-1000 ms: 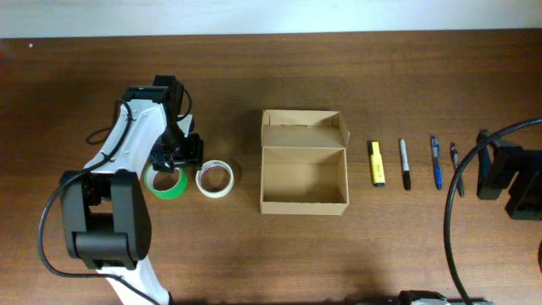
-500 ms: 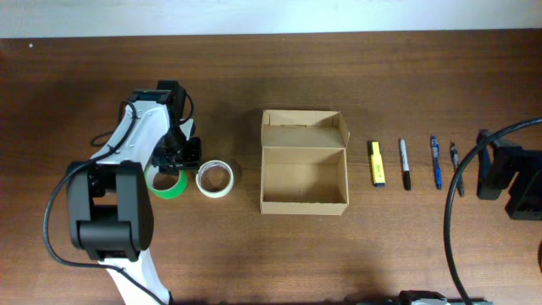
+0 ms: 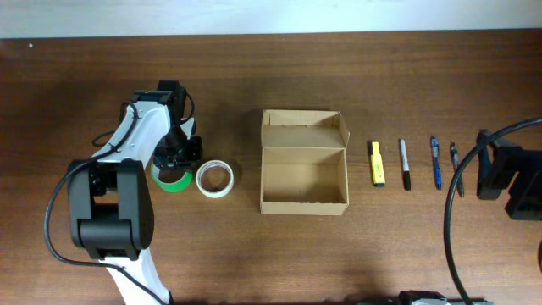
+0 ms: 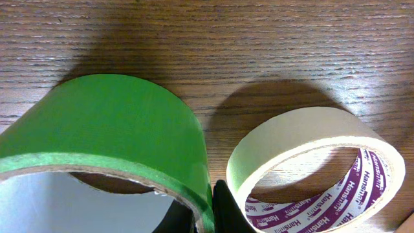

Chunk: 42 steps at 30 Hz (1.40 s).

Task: Pack container
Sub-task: 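Lower left gripper onto green tape rim and close to grasp, then carry green tape with left gripper and lower it into box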

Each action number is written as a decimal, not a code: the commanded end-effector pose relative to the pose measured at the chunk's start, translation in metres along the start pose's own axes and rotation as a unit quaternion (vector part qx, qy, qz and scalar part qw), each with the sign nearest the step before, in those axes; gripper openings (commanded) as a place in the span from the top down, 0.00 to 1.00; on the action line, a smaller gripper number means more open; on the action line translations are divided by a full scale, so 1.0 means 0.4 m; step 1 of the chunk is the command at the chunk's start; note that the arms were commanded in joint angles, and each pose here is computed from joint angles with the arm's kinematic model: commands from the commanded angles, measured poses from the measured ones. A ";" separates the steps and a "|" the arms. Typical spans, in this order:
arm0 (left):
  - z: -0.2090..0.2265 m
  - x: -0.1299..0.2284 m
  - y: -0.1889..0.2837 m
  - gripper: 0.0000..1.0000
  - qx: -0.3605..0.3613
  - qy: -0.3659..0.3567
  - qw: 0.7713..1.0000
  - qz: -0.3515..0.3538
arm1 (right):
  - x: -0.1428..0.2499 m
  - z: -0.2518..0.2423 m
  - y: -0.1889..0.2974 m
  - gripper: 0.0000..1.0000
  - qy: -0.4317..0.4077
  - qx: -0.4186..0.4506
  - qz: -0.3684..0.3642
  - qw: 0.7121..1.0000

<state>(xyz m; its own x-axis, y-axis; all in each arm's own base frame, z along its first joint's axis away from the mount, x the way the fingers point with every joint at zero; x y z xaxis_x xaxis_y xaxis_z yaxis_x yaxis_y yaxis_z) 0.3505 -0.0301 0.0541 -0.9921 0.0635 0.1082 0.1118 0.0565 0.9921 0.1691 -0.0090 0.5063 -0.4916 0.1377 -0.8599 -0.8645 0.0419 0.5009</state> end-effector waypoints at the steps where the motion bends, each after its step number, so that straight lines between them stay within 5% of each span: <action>1: 0.007 -0.004 -0.001 0.98 -0.005 0.002 1.000 -0.001 | 0.003 -0.007 -0.001 0.01 -0.006 0.009 0.003 1.000; 6: 0.012 -0.021 0.148 0.98 -0.037 0.004 0.997 -0.073 | 0.003 -0.008 -0.001 0.01 -0.006 0.009 0.003 1.000; 11: -0.014 0.005 0.440 0.98 -0.054 -0.008 0.975 -0.217 | 0.003 -0.008 -0.001 0.01 -0.006 0.009 0.003 1.000; 15: -0.053 0.105 0.636 0.98 -0.047 -0.024 0.946 -0.319 | 0.003 -0.008 -0.001 0.01 -0.006 0.009 0.003 1.000; 23: -0.121 0.307 0.844 0.98 -0.007 -0.051 0.878 -0.475 | 0.003 -0.007 -0.001 0.01 -0.006 0.009 0.003 1.000; 32: -0.349 0.171 0.844 0.98 0.114 -0.165 0.847 -0.492 | 0.004 -0.002 -0.001 0.01 -0.006 0.001 0.004 1.000; 37: -0.573 0.091 0.708 0.98 0.219 -0.252 0.851 -0.404 | 0.004 -0.002 0.004 0.01 -0.006 0.001 0.001 1.000; 42: -0.745 0.109 0.510 0.98 0.247 -0.319 0.871 -0.281 | 0.006 -0.002 0.012 0.01 -0.006 0.001 -0.003 1.000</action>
<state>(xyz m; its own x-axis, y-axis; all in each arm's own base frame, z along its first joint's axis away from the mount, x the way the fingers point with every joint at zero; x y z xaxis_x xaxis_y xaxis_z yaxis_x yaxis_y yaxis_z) 0.3416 -0.2714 0.3030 -0.6668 0.3356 -0.6654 -0.3949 0.5982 0.6973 0.1682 -0.0088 0.5066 -0.4897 0.1376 -0.8610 -0.8657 0.0412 0.4989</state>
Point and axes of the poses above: each gripper's point midway between its finger pads, its own y axis back along the fingers, its own z axis along the line the jaws close on, x = y × z, the point moved 3 cm from there along y, back along the fingers, and after that the axes turned 6 degrees about -y, right-handed, at the moved point
